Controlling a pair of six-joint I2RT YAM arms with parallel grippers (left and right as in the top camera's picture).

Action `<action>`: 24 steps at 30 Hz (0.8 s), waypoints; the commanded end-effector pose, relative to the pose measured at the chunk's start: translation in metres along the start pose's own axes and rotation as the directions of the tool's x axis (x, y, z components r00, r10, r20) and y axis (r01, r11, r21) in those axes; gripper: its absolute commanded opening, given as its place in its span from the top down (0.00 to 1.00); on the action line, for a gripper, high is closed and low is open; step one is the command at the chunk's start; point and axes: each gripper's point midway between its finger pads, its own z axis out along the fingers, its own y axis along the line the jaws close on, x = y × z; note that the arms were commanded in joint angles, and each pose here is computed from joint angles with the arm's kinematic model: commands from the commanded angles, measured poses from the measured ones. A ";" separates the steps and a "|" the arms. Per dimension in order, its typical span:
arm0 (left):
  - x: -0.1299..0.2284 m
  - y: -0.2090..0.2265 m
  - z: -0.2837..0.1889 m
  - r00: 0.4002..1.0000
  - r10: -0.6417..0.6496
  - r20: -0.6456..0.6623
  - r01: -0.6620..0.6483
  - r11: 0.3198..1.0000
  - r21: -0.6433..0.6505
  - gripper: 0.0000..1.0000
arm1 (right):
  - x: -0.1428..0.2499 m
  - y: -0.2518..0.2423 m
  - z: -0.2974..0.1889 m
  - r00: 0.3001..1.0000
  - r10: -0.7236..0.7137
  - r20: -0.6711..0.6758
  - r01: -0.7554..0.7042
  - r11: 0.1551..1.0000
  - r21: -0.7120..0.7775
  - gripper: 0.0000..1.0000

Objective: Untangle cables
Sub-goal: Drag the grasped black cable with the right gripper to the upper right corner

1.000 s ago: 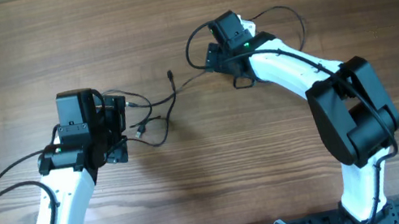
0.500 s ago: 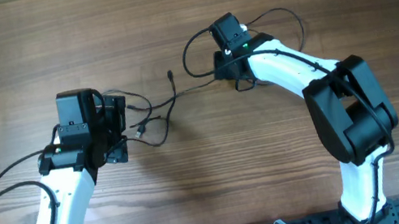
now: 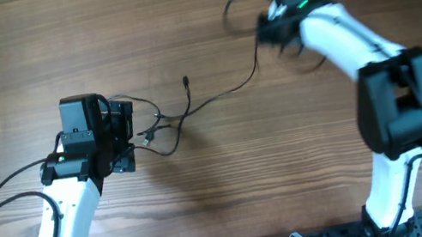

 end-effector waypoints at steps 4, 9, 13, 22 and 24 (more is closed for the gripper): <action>-0.002 0.001 0.001 1.000 0.012 0.014 -0.012 1.000 -0.007 0.00 | -0.166 -0.109 -0.114 0.908 0.000 0.418 -0.022 0.999 0.050 0.96; -0.002 0.001 0.001 1.000 0.012 0.014 -0.012 1.000 -0.007 0.00 | -0.198 -0.205 -0.126 0.840 -0.019 0.542 -0.097 0.978 0.185 0.95; -0.002 0.001 0.001 1.000 0.012 0.014 -0.012 1.000 -0.007 0.00 | -0.214 -0.272 -0.147 0.779 -0.065 0.624 -0.193 0.922 0.336 0.96; -0.002 0.001 0.001 1.000 0.012 0.014 -0.012 1.000 -0.007 0.00 | -0.231 -0.357 -0.155 0.662 -0.130 0.738 -0.276 0.873 0.401 0.95; -0.002 0.001 0.001 1.000 0.012 0.014 -0.012 1.000 -0.007 0.00 | -0.217 -0.376 -0.122 0.707 -0.118 0.697 -0.293 0.848 0.442 0.95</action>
